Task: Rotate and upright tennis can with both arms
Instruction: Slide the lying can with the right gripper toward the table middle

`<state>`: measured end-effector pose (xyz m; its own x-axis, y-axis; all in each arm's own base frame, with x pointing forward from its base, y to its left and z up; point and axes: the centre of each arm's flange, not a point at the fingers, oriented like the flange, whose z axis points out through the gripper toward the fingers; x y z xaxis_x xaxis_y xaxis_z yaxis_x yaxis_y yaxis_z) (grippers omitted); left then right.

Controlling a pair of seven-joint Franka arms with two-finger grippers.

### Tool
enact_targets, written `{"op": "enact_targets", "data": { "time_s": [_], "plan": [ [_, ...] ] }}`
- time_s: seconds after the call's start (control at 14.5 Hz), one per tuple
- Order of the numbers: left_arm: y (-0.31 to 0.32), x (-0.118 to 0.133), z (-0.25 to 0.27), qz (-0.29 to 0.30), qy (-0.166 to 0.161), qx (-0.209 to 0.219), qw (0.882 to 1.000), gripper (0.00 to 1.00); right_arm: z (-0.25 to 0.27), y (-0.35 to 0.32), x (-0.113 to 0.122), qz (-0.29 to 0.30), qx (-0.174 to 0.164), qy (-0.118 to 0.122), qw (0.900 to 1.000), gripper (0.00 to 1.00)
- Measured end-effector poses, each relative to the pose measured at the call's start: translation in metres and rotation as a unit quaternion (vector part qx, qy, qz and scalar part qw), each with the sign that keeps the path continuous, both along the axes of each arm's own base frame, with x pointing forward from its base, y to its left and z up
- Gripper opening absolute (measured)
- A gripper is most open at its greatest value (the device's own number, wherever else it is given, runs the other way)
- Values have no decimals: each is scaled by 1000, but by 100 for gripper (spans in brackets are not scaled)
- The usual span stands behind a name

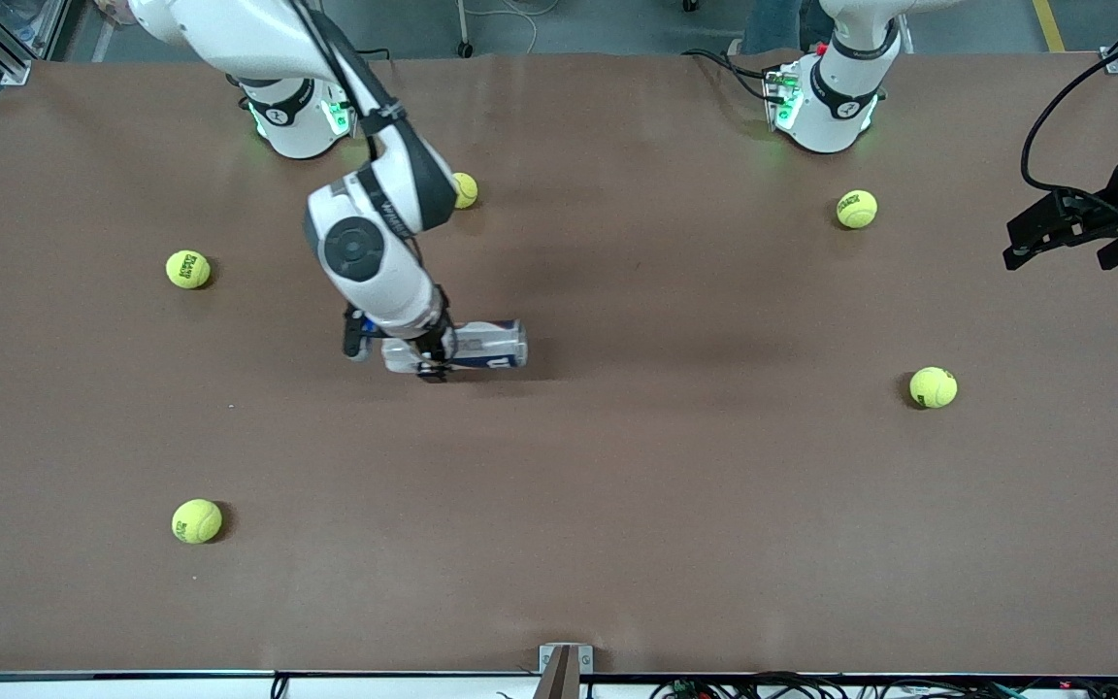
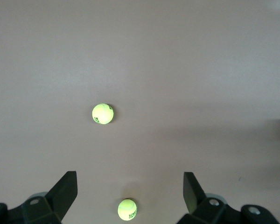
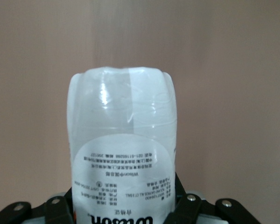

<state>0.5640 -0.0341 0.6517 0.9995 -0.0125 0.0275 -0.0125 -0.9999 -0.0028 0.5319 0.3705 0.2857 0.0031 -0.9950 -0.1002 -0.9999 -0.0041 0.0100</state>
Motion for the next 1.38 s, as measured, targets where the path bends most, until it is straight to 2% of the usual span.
{"op": "enact_targets", "data": {
  "time_s": [0.28,0.55,0.83,1.1,1.38],
  "plan": [
    [0,0,0,0,0,0,1000,100,-22,94,-6,18,10,-11,1000,71],
    [0,0,0,0,0,0,1000,100,-38,154,-21,22,16,-20,999,71],
    [0,0,0,0,0,0,1000,100,-55,186,-27,7,3,-39,999,71],
    [0,0,0,0,0,0,1000,100,-85,207,-34,2,-8,-45,999,73],
    [0,0,0,0,0,0,1000,100,-91,216,-32,0,-15,-56,998,75]
  ]
}}
